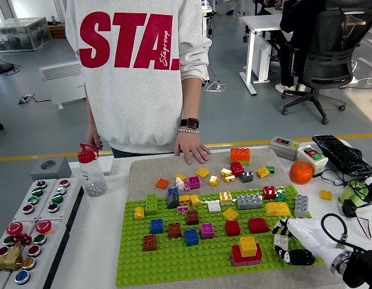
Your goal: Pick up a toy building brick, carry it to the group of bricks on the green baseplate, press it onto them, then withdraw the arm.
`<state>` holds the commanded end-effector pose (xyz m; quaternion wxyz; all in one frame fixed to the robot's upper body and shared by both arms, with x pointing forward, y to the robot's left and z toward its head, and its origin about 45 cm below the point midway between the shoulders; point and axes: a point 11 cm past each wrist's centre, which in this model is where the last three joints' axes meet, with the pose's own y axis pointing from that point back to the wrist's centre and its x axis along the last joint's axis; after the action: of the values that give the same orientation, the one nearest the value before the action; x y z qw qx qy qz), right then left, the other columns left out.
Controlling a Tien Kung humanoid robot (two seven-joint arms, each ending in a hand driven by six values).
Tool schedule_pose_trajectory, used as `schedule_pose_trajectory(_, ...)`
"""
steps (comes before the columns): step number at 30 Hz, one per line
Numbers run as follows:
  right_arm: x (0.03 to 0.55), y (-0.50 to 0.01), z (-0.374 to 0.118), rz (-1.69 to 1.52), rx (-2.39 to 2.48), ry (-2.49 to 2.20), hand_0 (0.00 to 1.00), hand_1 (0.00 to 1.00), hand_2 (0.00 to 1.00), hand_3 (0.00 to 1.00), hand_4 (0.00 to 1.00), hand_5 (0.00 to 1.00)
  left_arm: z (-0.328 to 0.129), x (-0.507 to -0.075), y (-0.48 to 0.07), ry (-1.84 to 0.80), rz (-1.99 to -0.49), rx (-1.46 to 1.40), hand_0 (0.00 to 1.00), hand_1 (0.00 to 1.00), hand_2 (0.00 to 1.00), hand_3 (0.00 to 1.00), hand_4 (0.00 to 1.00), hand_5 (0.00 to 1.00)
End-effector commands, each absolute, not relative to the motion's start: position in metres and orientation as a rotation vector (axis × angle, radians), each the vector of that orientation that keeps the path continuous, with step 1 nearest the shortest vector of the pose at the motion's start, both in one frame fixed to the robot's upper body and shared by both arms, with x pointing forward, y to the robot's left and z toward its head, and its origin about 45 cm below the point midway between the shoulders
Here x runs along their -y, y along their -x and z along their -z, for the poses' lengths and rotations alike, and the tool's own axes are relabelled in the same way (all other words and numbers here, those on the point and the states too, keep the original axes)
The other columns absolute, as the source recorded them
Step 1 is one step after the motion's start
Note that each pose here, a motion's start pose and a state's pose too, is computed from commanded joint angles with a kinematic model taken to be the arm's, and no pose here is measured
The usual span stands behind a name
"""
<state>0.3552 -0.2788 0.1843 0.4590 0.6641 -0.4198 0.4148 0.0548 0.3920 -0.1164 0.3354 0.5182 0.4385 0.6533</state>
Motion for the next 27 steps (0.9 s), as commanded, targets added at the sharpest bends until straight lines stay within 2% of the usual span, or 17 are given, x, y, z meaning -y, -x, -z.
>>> schedule_pose_trajectory(11,0.288,-0.358,-0.196,-0.995,1.156,-1.658,0.564,0.583,0.564,0.585,0.556,0.182,0.116,-0.392,-0.056,-1.346,-1.707,-1.145,0.665,0.611,0.566,0.438,0.242,0.998)
schedule_pose_trajectory(12,0.290,-0.358,-0.198,-0.980,1.187,-1.666,0.537,0.581,0.563,0.584,0.537,0.185,0.116,-0.392,-0.056,-1.346,-1.707,-1.145,0.665,0.612,0.567,0.437,0.242,0.998)
schedule_pose_trajectory(27,0.304,-0.360,-0.237,-0.633,1.656,-1.944,0.535,0.578,0.566,0.584,0.505,0.171,0.116,-0.392,-0.059,-1.339,-1.708,-1.140,0.665,0.611,0.568,0.438,0.242,0.998)
